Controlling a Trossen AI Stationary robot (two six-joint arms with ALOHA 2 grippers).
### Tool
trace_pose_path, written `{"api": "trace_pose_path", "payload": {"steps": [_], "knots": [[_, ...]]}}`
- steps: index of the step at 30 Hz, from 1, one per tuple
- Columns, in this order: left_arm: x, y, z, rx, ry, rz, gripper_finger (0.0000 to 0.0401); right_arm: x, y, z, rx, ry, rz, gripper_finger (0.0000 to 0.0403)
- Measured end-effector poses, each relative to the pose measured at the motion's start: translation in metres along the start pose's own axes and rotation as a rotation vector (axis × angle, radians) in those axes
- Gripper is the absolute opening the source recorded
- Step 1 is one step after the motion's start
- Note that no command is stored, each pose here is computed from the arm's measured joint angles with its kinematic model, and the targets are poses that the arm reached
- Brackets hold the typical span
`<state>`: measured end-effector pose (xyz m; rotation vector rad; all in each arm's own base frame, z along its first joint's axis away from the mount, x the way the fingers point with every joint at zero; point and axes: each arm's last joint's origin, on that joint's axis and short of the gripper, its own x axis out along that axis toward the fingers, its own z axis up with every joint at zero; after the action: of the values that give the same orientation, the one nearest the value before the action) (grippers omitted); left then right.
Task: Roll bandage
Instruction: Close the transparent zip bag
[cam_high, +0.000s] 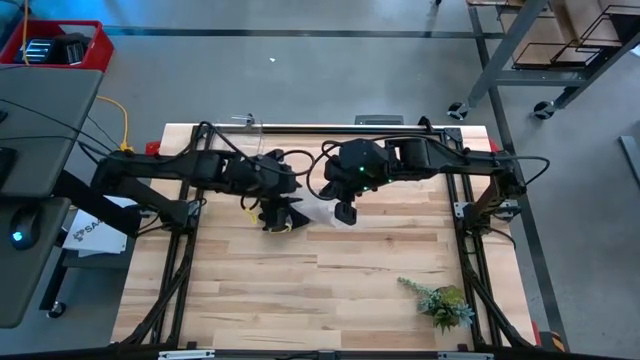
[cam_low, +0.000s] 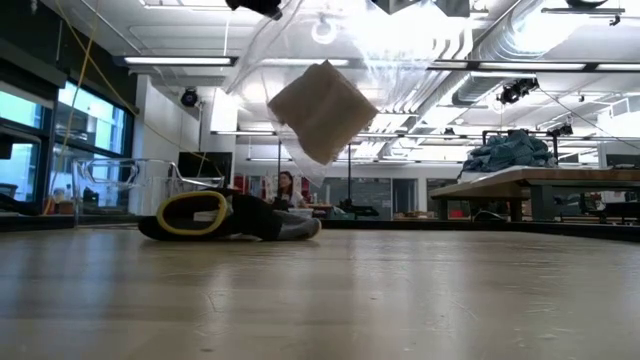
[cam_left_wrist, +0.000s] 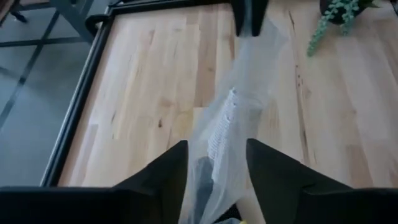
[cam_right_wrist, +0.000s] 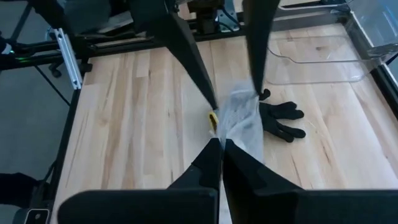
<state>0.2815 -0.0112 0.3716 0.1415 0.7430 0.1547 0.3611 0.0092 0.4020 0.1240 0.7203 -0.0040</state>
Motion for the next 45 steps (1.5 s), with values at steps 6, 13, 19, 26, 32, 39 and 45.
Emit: {"api": "trace_pose_path", "payload": {"steps": [6, 13, 19, 26, 32, 39, 45], "knots": [[0.008, 0.000, -0.001, 0.030, 0.025, -0.008, 0.0194, 0.000, 0.000, 0.000, 0.000, 0.002, 0.017, 0.0000], [0.012, 0.003, 0.000, 0.028, 0.022, -0.030, 0.0205, 0.000, 0.001, 0.000, 0.000, 0.003, 0.022, 0.0000], [0.013, 0.000, -0.002, 0.069, 0.039, -0.131, 0.0205, 0.000, -0.001, 0.000, 0.003, 0.002, 0.021, 0.0000], [0.021, 0.000, -0.001, 0.089, 0.043, -0.121, 0.0204, 0.000, 0.000, 0.000, 0.003, 0.003, 0.039, 0.0000], [0.022, 0.001, -0.002, 0.087, 0.054, -0.099, 0.0181, 0.000, -0.001, 0.000, -0.007, 0.004, 0.038, 0.0000], [0.021, 0.002, -0.002, 0.070, 0.059, -0.064, 0.0056, 0.000, -0.005, 0.001, -0.005, 0.005, 0.030, 0.0000], [0.018, 0.003, -0.002, 0.080, 0.053, -0.061, 0.0006, 0.000, -0.010, 0.001, 0.004, 0.010, 0.040, 0.0000]]}}
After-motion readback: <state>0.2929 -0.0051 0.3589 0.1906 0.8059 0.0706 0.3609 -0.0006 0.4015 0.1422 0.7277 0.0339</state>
